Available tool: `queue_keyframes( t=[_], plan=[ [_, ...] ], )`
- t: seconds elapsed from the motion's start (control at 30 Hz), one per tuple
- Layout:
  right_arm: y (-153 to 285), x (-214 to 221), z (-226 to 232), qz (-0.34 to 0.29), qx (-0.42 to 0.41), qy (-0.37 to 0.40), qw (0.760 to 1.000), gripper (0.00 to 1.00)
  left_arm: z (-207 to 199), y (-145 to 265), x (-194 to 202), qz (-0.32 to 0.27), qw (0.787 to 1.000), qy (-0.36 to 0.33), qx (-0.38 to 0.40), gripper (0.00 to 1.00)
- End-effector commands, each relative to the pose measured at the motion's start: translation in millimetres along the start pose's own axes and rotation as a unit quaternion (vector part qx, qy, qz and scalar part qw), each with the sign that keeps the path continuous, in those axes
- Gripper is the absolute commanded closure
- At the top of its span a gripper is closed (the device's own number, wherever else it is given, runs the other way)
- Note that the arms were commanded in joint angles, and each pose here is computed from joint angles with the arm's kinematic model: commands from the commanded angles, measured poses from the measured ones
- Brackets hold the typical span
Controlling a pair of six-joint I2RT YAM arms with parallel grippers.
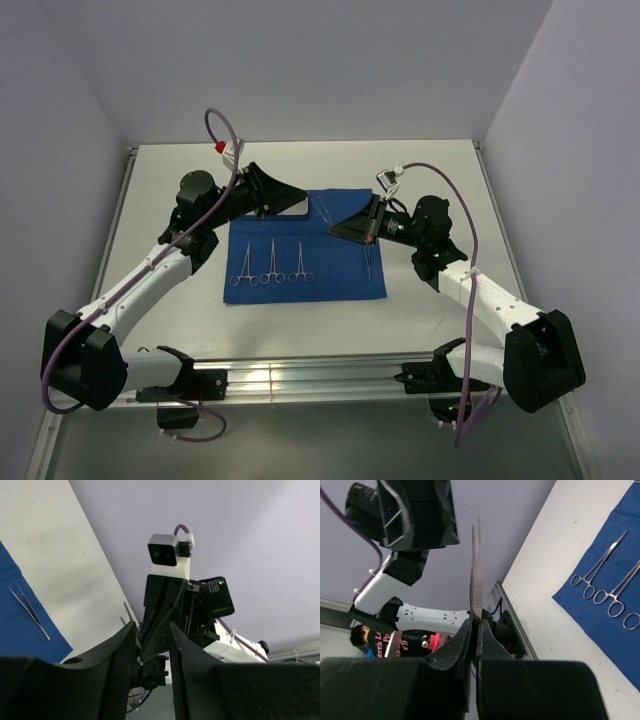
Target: Open and lay out the surgical kit
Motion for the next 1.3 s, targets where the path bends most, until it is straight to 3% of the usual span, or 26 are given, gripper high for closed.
queue_keyframes(
  t=[0.0,0.27,0.67,0.97,1.1,1.17,1.2,1.23,1.27],
  plan=[
    [-4,-20,27,-0.027,-0.038,0.042,0.998,1.00,-8,-7,-8,-0.024,1.000,0.002,0.011,0.64],
    [-6,-21,30,-0.025,-0.045,0.044,0.998,1.00,6,-8,-4,-0.023,0.999,0.016,-0.022,0.62],
    [-11,-19,33,-0.015,-0.053,0.047,0.997,1.00,2,-12,5,-0.009,1.000,0.022,-0.008,0.70],
    [-12,-17,33,-0.011,-0.054,0.047,0.997,1.00,8,-14,6,-0.006,0.999,0.026,-0.018,0.86],
    [-12,-15,32,-0.006,-0.053,0.050,0.997,1.00,11,-15,6,-0.006,0.999,0.027,-0.027,1.00],
    [-12,-15,32,-0.005,-0.051,0.054,0.997,1.00,12,-15,4,-0.008,0.999,0.026,-0.030,1.00],
    [-12,-12,26,0.002,-0.037,0.044,0.998,0.98,15,-15,5,-0.008,0.999,0.030,-0.038,1.00],
    [-13,-15,25,0.002,-0.028,0.061,0.998,0.71,18,-14,4,-0.013,0.998,0.028,-0.045,1.00],
    [-12,-9,14,0.021,0.002,0.040,0.999,0.59,20,-13,2,-0.017,0.998,0.027,-0.051,1.00]
  ],
)
Point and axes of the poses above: each gripper's point midway between its finger pads, its own y axis back along the fingers, its own z axis along the line the jaws close on, x = y × z, the point moved 2 cm from there along y, back along the fingers, and after that the axes turned 12 degrees about y, right-handed, at the moved point
